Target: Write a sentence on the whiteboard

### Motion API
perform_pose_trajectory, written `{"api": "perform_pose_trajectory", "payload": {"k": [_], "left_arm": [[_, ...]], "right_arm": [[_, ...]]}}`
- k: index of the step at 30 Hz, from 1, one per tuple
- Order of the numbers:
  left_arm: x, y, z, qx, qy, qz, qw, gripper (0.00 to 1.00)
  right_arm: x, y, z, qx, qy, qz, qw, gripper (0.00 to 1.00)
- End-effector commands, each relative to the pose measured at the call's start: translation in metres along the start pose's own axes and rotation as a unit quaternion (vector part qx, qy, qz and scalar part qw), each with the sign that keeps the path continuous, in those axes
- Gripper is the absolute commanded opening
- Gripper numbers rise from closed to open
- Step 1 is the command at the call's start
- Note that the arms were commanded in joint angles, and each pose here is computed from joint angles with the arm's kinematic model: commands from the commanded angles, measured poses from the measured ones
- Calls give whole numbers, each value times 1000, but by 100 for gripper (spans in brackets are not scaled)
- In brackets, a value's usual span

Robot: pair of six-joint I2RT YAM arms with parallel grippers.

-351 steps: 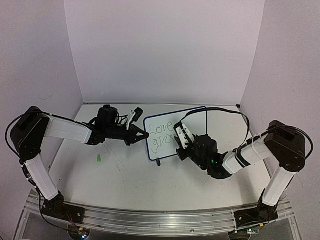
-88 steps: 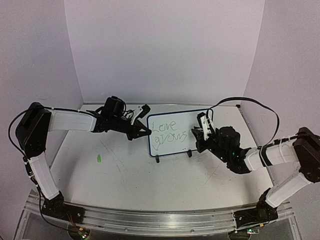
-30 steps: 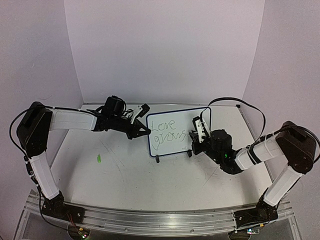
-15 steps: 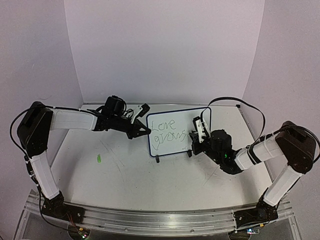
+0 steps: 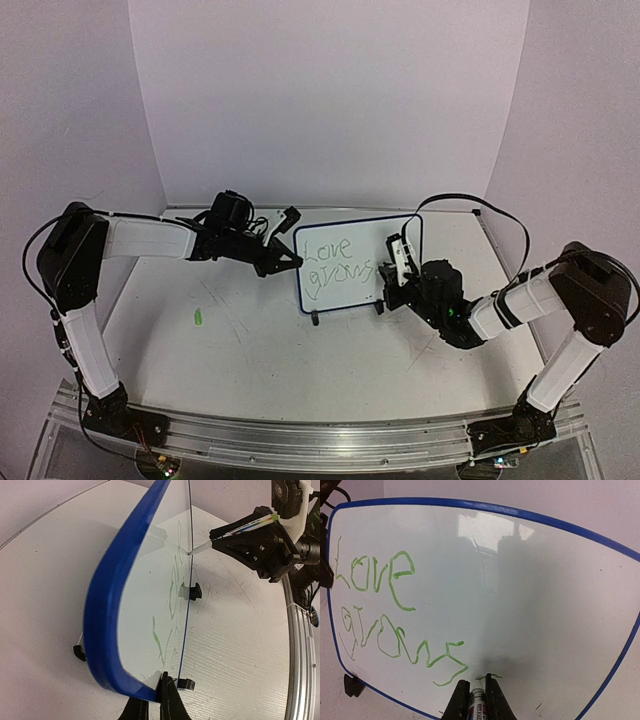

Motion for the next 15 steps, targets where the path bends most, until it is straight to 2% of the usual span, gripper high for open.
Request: {"api": "perform_pose_trajectory", "payload": {"k": [1,15], "left_arm": [[-8,28,74,13,138,-73,988,0],[-7,29,78,20,138,-67,988,0]], "right_arm": [[-3,-8,6,-8,7,20,1000,0],[-1,-25,2,-16,-1,56,998,0]]}}
Point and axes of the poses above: each gripper's point midway between its finger pads, its own x axis back along the fingers, its own y axis along the line the jaws close on, z = x × y, the point moved 6 cm from there along x, back along the fingers, and after that the axes turned 9 degrees about -x, right-handed, at the moved point
